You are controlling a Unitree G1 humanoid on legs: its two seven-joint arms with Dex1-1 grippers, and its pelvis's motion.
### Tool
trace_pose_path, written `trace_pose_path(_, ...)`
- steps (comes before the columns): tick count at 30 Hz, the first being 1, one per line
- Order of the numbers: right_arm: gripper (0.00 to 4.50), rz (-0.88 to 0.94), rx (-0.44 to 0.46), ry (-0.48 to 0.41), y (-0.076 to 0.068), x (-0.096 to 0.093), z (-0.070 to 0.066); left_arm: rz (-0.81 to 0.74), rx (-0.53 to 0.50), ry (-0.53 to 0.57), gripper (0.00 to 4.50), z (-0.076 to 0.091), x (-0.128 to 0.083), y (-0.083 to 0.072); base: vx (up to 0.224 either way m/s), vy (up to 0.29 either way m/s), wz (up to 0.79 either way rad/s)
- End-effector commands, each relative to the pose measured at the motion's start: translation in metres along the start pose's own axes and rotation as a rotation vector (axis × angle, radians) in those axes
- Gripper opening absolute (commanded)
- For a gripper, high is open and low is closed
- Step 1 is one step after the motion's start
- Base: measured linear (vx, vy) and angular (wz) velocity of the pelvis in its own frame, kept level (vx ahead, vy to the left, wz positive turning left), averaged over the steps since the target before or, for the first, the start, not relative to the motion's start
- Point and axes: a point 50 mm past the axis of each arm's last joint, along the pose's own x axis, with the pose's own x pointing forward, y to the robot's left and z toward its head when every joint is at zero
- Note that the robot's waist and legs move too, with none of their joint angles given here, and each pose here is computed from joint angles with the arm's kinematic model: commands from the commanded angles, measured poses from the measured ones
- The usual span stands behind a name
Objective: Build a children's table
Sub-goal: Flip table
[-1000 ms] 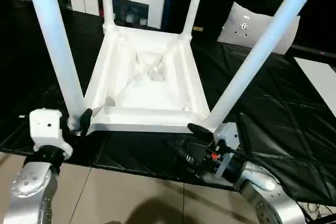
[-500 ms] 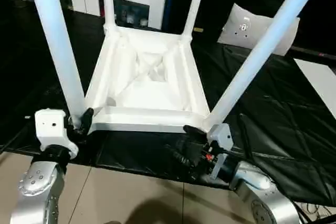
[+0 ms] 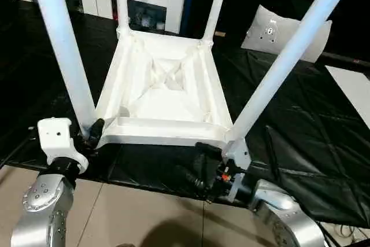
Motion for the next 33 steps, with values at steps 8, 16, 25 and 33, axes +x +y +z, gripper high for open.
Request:
trace_pose_path(8,4.5,-0.228,0.094,0.008,-0.023,0.014,-0.001,-0.134,-0.485,0.201,2.11,-0.029,-0.005,-0.046,0.0,0.0,0.0)
trace_pose_path(16,4.5,-0.288,0.235,-0.187,-0.032,0.035,0.019,-0.197,-0.571,0.272,2.11,-0.032,-0.008,-0.069,0.0,0.0,0.0)
trace_pose_path(25,4.5,-0.389,0.378,-0.288,-0.041,0.059,0.026,-0.215,-0.611,0.287,2.11,-0.03,-0.005,-0.08,0.0,0.0,0.0)
trace_pose_path(33,4.5,-0.425,0.553,-0.441,-0.045,0.085,0.048,-0.244,-0.542,0.299,2.11,-0.029,-0.003,-0.087,0.0,0.0,0.0)
